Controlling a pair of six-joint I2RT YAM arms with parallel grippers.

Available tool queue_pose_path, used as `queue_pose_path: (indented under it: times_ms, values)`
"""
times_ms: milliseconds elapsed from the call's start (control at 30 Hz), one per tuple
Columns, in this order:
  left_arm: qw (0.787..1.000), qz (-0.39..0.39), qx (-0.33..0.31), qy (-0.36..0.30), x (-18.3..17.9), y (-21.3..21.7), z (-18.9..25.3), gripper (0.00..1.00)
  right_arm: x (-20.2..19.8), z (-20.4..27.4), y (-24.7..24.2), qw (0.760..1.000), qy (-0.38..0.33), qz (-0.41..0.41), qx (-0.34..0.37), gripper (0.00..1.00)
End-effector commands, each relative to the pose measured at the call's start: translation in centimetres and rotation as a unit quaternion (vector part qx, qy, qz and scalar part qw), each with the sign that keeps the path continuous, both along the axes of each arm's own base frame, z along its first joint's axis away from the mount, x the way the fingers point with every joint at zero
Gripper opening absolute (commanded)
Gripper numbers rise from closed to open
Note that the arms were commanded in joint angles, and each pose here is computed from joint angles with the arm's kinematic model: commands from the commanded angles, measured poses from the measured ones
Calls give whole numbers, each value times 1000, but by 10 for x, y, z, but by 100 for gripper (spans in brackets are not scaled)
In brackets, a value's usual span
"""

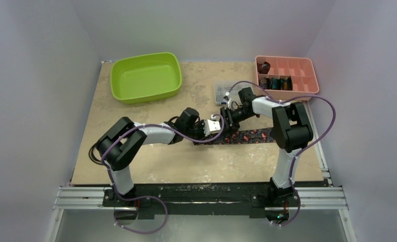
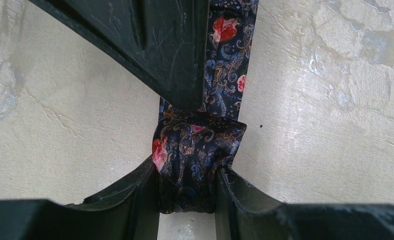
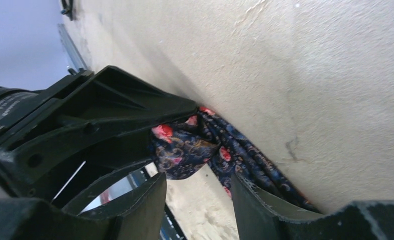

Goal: Roll the ties
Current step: Roll the tie at the center of the board.

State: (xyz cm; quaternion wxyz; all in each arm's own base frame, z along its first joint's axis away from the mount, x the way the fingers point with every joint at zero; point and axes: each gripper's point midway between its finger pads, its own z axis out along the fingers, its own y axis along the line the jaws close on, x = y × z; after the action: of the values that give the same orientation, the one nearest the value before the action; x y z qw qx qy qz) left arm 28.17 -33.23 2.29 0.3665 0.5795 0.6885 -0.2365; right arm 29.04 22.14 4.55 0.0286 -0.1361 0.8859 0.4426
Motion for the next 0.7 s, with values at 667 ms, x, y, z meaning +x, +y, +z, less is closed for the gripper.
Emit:
queue_pose_path:
  times_ms: [667]
  values:
    - [998,3,64,26,-13,23,-31,19,-7,20,25,994,69,10,88,47]
